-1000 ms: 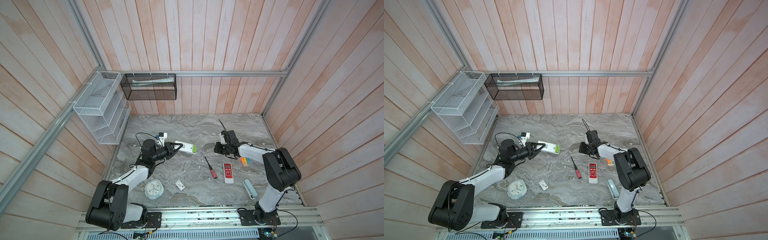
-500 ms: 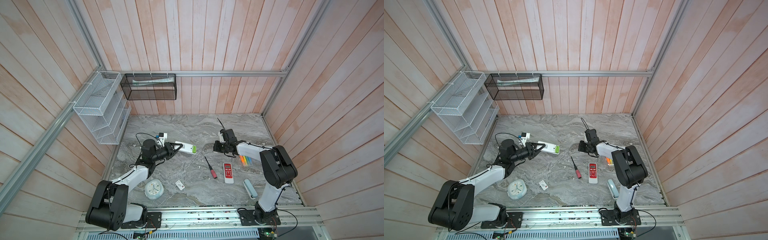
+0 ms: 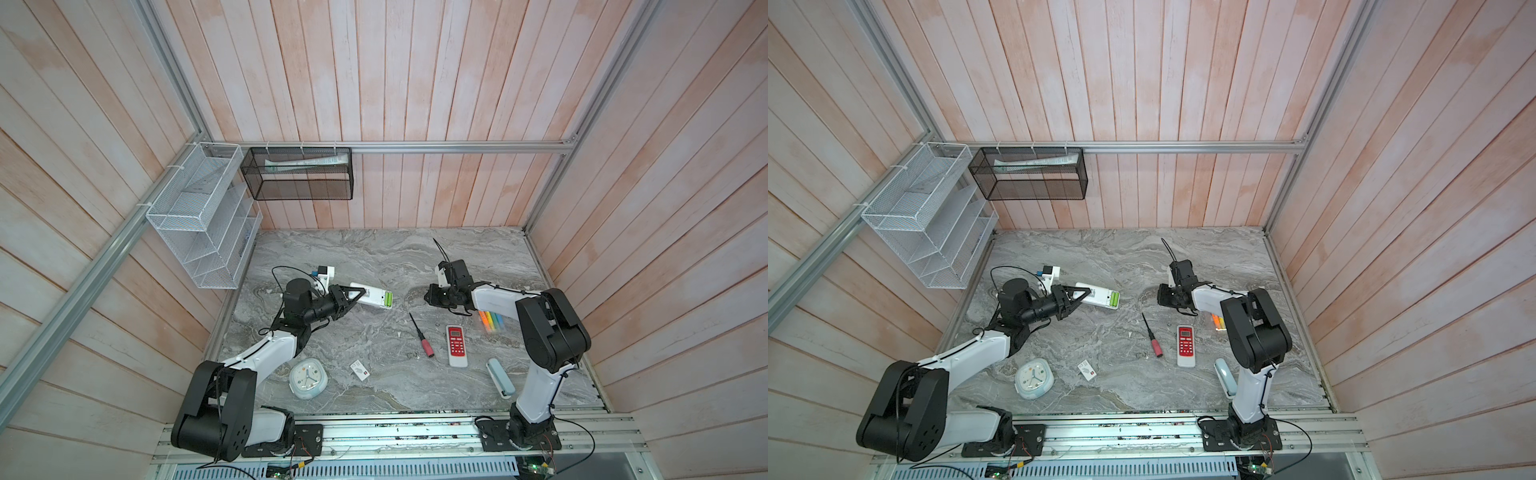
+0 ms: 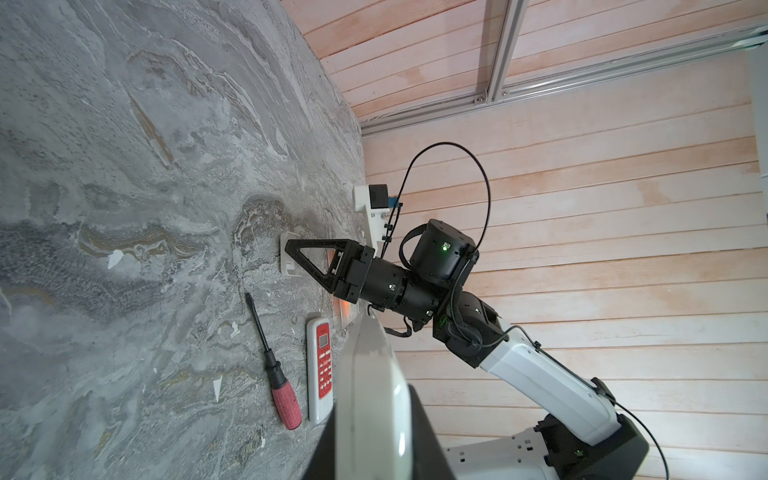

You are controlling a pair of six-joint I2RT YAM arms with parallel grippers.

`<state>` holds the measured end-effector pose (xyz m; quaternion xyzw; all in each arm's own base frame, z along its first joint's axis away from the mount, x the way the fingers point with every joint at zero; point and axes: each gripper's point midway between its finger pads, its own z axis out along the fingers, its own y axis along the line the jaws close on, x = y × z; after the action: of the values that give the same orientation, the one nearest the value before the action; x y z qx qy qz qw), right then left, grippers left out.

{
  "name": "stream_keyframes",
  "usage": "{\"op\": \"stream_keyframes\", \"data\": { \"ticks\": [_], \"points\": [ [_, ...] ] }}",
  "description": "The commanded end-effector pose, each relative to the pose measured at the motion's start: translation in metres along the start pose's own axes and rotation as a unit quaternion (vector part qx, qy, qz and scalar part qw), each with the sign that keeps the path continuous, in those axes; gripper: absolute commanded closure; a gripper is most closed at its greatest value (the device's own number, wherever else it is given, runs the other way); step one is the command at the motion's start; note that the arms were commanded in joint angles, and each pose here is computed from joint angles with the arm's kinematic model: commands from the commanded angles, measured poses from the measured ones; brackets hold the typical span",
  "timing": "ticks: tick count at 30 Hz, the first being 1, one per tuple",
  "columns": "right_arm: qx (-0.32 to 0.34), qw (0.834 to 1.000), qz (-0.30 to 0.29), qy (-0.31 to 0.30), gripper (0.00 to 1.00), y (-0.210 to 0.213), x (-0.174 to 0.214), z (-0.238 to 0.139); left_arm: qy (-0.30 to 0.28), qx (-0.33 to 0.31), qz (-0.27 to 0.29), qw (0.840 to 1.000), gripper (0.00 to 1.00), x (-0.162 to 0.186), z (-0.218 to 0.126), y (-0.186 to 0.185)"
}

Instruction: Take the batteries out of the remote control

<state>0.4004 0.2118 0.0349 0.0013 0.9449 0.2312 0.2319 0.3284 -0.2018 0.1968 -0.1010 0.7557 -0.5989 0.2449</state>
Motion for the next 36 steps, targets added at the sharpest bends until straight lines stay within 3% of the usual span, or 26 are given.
{"op": "stream_keyframes", "data": {
  "ticks": [1,7,11,13,17,21,26,32,36],
  "points": [
    [-0.014,1.0,-0.02,-0.014,0.68,0.008,-0.007,-0.014,0.005,0.008,0.019,1.0,0.99,0.003,-0.004,-0.005],
    [-0.041,0.992,-0.099,-0.064,0.64,0.034,-0.024,-0.052,0.01,0.005,0.029,1.0,0.99,0.004,-0.004,-0.004],
    [-0.088,0.974,-0.179,-0.112,0.6,0.062,-0.029,-0.085,0.011,0.005,0.029,0.999,0.99,0.005,-0.003,-0.003],
    [-0.115,0.955,-0.228,-0.153,0.58,0.079,-0.03,-0.106,0.014,0.006,0.034,0.999,0.99,0.005,-0.004,-0.004],
    [-0.161,0.9,-0.334,-0.228,0.51,0.118,-0.015,-0.146,0.019,0.006,0.046,0.999,0.99,0.007,-0.004,-0.005],
    [-0.182,0.845,-0.434,-0.252,0.39,0.153,0.009,-0.168,0.028,0.013,0.06,0.998,0.99,0.01,-0.005,-0.009],
    [-0.213,0.804,-0.499,-0.242,0.3,0.187,0.032,-0.175,0.036,0.018,0.08,0.996,0.99,0.013,-0.006,-0.015],
    [-0.206,0.75,-0.587,-0.227,0.25,0.218,0.062,-0.157,0.042,0.022,0.1,0.994,0.99,0.017,-0.01,-0.02],
    [-0.178,0.732,-0.62,-0.221,0.24,0.229,0.066,-0.141,0.043,0.022,0.103,0.993,0.99,0.019,-0.012,-0.021]
  ]
}}
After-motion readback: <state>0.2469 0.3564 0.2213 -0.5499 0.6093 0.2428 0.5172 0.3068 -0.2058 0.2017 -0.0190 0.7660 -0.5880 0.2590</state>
